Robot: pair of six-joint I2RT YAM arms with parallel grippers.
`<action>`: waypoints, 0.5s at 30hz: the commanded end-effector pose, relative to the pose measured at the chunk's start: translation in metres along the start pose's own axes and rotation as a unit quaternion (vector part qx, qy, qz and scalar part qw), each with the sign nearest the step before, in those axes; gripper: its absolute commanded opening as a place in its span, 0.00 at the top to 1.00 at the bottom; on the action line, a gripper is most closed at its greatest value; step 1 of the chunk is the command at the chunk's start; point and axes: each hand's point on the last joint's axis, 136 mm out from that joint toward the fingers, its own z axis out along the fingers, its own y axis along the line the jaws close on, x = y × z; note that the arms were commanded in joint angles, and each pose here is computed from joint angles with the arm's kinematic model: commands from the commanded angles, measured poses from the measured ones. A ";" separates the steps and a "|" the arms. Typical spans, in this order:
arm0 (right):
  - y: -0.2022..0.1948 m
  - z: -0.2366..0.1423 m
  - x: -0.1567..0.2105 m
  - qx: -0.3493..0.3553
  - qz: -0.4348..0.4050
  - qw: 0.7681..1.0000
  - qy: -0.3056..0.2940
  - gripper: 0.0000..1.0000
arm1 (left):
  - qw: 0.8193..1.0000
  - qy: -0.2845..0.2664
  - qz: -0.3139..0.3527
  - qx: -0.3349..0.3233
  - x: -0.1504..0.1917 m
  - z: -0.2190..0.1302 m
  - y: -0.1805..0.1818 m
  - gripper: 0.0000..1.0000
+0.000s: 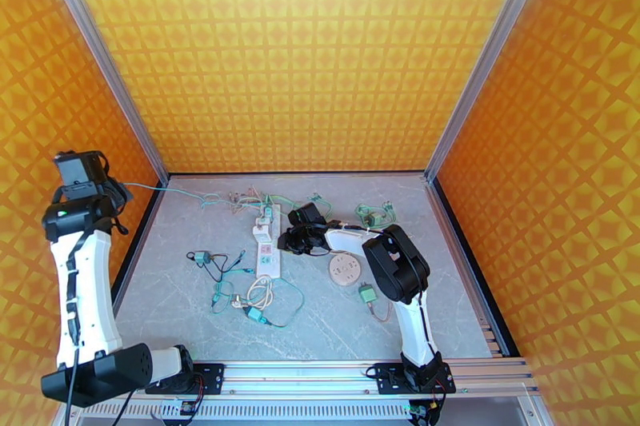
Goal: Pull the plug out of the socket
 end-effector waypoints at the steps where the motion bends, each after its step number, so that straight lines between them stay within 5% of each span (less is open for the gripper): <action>1: -0.054 0.007 0.040 0.088 0.053 0.993 0.061 0.76 | 0.995 0.069 0.005 0.071 0.048 0.042 -0.032 0.98; 15: -0.054 0.001 0.042 0.094 0.052 0.992 0.061 0.76 | 0.966 0.230 0.046 0.109 0.177 0.153 -0.076 0.93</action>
